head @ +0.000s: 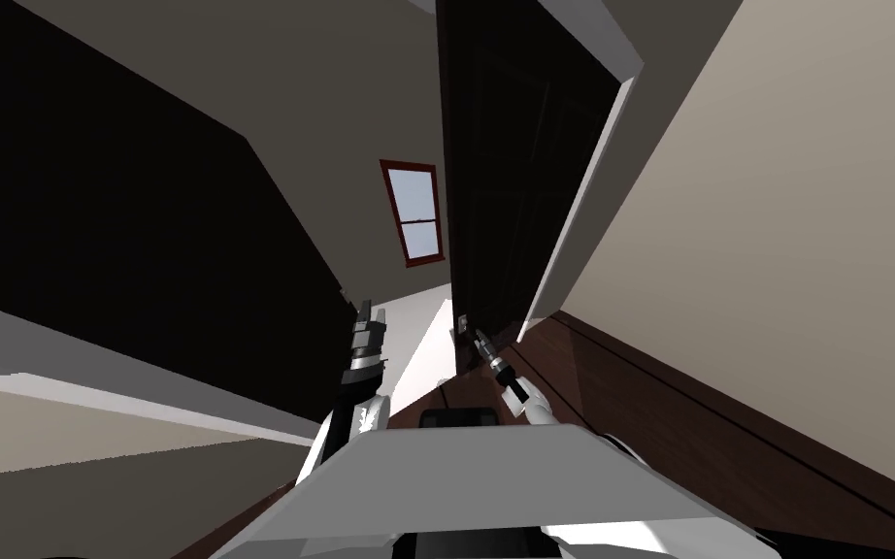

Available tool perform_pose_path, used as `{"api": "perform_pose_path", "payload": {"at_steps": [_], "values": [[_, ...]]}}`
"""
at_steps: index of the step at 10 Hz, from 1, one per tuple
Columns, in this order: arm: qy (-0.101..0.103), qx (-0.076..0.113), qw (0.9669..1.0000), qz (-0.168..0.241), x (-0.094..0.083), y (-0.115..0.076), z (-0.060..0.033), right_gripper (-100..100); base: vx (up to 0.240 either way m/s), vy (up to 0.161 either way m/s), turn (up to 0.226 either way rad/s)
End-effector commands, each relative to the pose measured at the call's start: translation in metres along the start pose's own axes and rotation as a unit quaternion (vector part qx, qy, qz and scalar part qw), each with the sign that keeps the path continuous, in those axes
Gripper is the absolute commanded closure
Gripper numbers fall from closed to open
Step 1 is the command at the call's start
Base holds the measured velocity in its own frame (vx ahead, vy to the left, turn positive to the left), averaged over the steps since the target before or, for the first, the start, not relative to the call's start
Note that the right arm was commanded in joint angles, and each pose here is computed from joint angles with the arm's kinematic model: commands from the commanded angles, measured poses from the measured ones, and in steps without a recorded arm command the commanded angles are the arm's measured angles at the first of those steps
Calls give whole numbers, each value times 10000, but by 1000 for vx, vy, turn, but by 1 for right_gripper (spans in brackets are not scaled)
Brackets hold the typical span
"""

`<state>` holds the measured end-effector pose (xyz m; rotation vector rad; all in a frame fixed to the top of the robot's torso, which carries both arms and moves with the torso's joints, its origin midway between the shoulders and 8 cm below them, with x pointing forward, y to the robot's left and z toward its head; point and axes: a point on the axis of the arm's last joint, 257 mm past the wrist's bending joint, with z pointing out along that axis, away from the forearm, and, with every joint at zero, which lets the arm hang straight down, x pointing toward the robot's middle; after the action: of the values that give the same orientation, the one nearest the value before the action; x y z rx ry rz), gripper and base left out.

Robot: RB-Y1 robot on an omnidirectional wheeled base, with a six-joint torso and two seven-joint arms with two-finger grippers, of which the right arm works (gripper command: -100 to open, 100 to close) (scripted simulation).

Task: Push the door open

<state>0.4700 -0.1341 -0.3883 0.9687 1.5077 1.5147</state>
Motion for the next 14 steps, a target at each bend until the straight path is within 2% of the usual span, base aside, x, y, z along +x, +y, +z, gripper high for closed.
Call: {"api": "perform_pose_path", "payload": {"at_steps": [1, 7, 8, 13, 14], "values": [[-27, 6, 10000, 0, -1, -6, 4, -100, 175, 73, 30], [-105, 24, 9999, 28, 23, -30, 18, -100, 174, 65, 29], [-105, 24, 9999, 28, 23, -30, 18, 100, -14, 0, 8], [-105, 24, 9999, 28, 23, -30, 18, 100, -11, -4, 2], [-198, 51, 9998, 22, -54, -48, -7, 100, 101, 25, -6]]}}
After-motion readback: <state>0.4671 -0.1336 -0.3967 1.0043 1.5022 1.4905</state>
